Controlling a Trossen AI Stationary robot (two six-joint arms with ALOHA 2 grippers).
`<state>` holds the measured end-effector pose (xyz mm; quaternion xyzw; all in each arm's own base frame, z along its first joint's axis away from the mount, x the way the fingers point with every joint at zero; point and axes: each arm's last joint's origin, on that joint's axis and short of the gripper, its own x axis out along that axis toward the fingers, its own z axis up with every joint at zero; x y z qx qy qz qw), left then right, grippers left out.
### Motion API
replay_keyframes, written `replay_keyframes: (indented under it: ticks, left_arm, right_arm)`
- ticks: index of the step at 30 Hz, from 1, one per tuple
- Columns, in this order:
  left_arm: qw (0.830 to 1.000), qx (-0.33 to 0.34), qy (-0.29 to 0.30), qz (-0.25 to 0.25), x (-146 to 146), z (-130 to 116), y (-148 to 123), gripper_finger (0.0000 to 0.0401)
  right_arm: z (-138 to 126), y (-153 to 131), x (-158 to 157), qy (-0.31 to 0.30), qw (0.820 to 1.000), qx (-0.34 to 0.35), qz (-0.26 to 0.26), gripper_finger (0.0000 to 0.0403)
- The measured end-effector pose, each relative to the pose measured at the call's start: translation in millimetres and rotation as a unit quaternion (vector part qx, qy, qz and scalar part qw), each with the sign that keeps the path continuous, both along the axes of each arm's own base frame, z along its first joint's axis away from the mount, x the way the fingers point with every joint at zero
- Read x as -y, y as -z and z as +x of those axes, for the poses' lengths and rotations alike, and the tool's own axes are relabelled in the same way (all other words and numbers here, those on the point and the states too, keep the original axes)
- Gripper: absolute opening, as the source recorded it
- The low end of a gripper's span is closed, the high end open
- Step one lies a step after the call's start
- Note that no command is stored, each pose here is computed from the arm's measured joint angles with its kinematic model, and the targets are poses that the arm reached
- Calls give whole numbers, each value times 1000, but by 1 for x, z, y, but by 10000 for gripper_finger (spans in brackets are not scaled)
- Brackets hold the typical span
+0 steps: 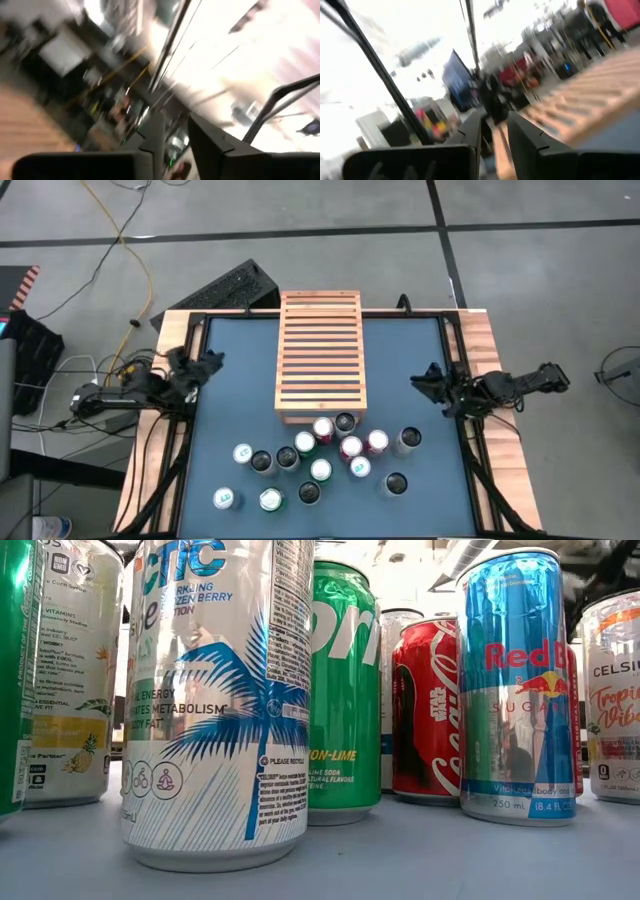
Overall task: Place canned beverage on shelf
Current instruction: Put the top right white yellow soda can on the shelf
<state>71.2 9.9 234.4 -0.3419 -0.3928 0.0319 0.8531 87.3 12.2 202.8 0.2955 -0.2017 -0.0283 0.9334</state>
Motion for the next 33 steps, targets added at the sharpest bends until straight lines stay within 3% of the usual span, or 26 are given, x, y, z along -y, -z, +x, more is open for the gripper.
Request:
replay_keyframes:
  ticks: [5, 11, 16, 22, 26, 28, 30, 33]
  left_arm:
    - [998, 40, -38, 25, 0, -10, -15, 124]
    - [997, 56, -18, 57, 2, -15, -52, 155]
    - [996, 35, -22, 77, 2, -7, -89, 162]
    - [994, 19, -44, 101, 2, 7, -132, 162]
    - [993, -7, -36, 113, 3, 17, -152, 162]
    - [992, -32, -23, 118, 3, 23, -159, 162]
    - [990, -62, -8, 126, 4, 28, -165, 162]
    - [987, -103, -1, 127, 4, 34, -173, 162]
  right_arm:
    - [-9, -17, 3, 1, 995, 97, 27, 87]
    - [-14, -23, 4, -18, 986, 146, 79, 87]
    - [-14, -22, 8, 31, 983, 142, 115, 87]
    - [-15, -24, 9, 54, 982, 142, 109, 87]
    - [-28, -50, 14, 59, 969, 202, 127, 87]
    - [-38, -69, 16, 54, 964, 232, 115, 87]
    - [-47, -91, 17, 50, 967, 241, 68, 87]
    - [-59, -125, 18, 58, 979, 195, 2, 87]
